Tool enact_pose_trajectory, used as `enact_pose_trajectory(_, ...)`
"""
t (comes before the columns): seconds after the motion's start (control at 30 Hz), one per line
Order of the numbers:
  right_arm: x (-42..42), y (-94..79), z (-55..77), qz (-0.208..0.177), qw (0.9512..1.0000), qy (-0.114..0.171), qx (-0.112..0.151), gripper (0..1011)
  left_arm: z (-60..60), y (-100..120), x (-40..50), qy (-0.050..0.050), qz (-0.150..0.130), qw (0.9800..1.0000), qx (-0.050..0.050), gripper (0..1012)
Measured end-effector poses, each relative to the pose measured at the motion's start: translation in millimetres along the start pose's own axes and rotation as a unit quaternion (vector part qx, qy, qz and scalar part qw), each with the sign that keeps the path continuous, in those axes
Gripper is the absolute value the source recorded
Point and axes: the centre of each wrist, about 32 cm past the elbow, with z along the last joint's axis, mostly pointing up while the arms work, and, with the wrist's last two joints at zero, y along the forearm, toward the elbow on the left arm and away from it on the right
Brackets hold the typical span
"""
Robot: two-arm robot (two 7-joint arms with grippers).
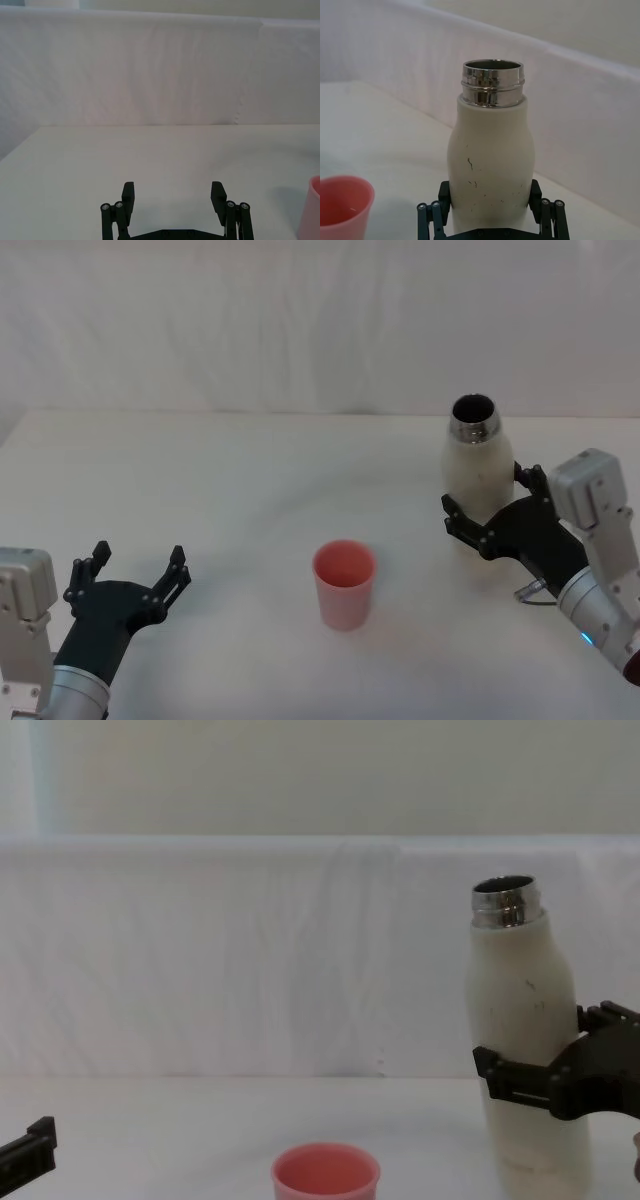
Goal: Grasp the thermos with one hand and pour water into the cup lid.
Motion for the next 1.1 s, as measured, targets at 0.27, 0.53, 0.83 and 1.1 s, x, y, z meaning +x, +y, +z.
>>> enact_pose_trajectory(0.27,0.7,-2.2,5.5,0.002,0.9954,-0.096,-0.005,950,0.0,0,0.0,0.000,0.000,1.0000,0.000,1001)
enact_pose_trajectory(0.53,-2.4,-1.3,7.7,0.008,0.9842,-0.176,-0.011,950,0.0,0,0.0,0.000,0.000,1.0000,0.000,1001)
enact_pose_trajectory(0.83,-7.5,0.0,7.0,0.023,0.9719,-0.234,-0.016,951,0.0,0,0.0,0.000,0.000,1.0000,0.000,1001)
enact_pose_trajectory(1.1,-12.3,2.0,4.0,0.041,0.9542,-0.295,-0.024,951,0.0,0,0.0,0.000,0.000,1.0000,0.000,1001)
